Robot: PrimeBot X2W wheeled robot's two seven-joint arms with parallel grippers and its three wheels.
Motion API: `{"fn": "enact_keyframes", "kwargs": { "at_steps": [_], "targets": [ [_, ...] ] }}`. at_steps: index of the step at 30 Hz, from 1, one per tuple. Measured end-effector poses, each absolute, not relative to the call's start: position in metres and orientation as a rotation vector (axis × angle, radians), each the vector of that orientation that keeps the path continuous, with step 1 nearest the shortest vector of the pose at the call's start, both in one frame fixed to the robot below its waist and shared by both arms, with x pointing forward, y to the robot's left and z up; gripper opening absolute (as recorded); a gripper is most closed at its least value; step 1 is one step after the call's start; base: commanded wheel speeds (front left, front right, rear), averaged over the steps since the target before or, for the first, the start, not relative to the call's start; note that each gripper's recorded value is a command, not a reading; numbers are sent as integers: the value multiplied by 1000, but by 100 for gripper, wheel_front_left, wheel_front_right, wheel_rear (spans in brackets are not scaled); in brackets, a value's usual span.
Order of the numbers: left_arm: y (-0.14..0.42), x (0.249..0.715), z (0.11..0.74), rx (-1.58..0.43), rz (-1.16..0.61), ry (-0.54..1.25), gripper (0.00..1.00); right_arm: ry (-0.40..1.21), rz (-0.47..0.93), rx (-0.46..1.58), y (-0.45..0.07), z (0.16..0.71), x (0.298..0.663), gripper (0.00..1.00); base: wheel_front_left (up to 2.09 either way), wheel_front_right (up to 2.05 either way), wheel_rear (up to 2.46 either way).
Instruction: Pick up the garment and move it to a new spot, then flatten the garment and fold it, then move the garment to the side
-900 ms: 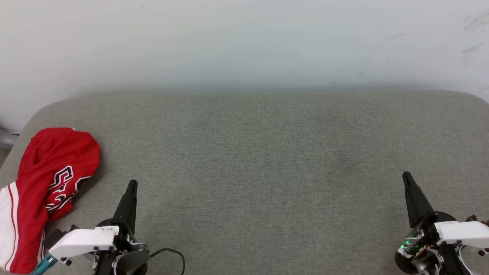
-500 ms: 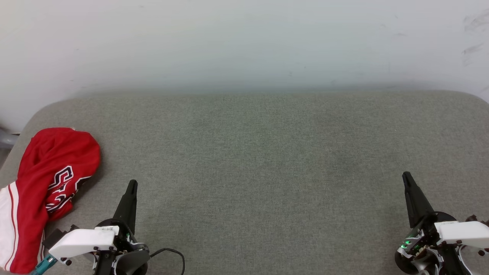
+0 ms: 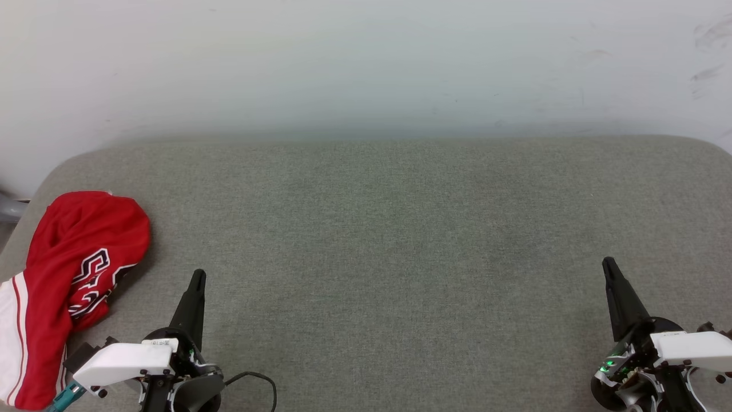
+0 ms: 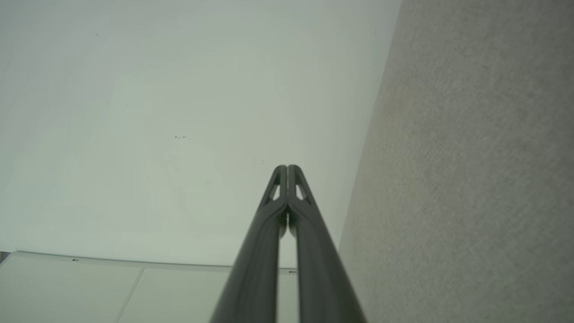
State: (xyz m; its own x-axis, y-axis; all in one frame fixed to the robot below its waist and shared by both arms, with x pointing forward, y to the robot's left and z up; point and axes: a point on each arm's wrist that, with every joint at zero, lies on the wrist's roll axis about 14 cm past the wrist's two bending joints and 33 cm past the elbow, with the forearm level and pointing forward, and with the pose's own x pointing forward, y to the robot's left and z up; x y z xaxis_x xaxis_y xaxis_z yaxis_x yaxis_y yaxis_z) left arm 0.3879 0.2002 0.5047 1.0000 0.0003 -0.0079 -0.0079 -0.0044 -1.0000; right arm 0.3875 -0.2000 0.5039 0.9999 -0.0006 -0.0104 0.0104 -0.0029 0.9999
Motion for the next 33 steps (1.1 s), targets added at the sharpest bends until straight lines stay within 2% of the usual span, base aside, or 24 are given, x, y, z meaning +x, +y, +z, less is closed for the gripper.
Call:
{"fn": "enact_keyframes", "kwargs": {
  "at_steps": [5,6,11,26,33],
  "targets": [
    [200,388,505,-1575,7,6,0,8,-9,1574,-200,504,388,0,0,0,0],
    [200,388,504,-1576,8,8,100,9,-11,1574,-200,503,387,100,0,0,0],
    [198,379,487,-1578,50,47,100,48,-58,1574,-200,485,378,100,0,0,0],
    [187,383,514,-1528,-12,-25,100,-33,-16,1544,-195,510,383,100,0,0,0],
    [185,383,524,-1455,-33,-51,100,-52,6,1461,-190,519,384,100,0,0,0]
  ]
}}
